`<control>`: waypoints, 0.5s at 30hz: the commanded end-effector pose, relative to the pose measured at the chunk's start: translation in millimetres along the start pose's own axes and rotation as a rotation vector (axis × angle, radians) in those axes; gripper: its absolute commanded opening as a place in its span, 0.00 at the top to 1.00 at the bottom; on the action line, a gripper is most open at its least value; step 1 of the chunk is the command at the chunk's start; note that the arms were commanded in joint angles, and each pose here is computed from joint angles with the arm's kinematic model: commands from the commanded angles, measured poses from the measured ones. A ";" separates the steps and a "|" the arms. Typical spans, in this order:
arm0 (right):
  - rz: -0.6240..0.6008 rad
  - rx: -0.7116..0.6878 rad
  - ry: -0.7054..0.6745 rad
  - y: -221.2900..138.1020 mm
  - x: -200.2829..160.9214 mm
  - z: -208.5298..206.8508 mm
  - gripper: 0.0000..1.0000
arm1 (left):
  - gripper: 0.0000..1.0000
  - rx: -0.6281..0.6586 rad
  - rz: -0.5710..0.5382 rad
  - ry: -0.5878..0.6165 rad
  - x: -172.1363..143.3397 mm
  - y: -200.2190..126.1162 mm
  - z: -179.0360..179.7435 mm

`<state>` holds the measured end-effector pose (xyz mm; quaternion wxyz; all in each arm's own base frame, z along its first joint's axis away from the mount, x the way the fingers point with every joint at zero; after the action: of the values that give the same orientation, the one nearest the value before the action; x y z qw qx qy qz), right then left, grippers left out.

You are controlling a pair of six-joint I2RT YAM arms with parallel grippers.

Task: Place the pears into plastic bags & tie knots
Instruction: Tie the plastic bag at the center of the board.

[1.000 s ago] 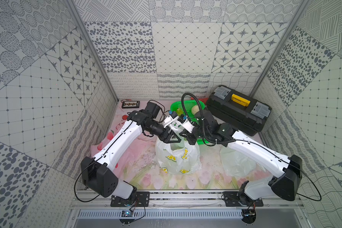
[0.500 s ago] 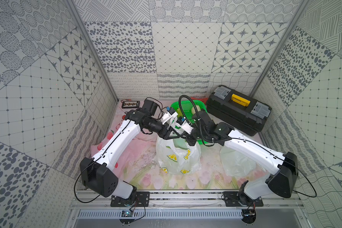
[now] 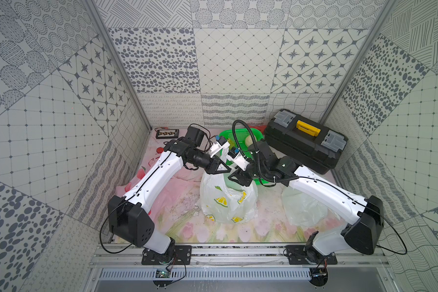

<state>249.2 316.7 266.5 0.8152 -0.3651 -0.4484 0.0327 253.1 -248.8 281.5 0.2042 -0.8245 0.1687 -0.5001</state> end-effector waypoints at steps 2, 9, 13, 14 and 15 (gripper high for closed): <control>-0.206 0.141 0.207 -47.5 44.0 6.4 0.40 | 0.85 -0.011 0.002 0.010 -2.2 3.6 1.9; -0.210 0.178 0.493 -34.8 72.6 13.2 0.43 | 0.86 0.059 0.016 0.006 -3.3 6.2 11.6; -0.206 0.168 0.510 -23.6 79.1 18.6 0.45 | 0.85 0.067 -0.019 0.039 2.7 1.1 4.8; -0.212 0.171 0.519 -22.1 81.3 18.1 0.46 | 0.85 0.060 -0.025 0.043 3.2 0.9 2.7; -0.220 0.170 0.531 -20.7 83.5 16.9 0.46 | 0.84 0.055 -0.026 0.045 3.2 1.2 1.1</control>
<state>270.4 337.1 328.9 0.9230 -0.2619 -0.2695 -0.0828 254.5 -248.6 272.3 0.2252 -0.8180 0.1639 -0.5033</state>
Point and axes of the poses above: each gripper's point midway between its finger pads, its own y axis out along the fingers, its own z axis along the line the jaws close on, x = y × z, the point moved 2 cm from there along -y, back along the fingers, and after that the axes turned 13 degrees about y, right-handed, at the moved point
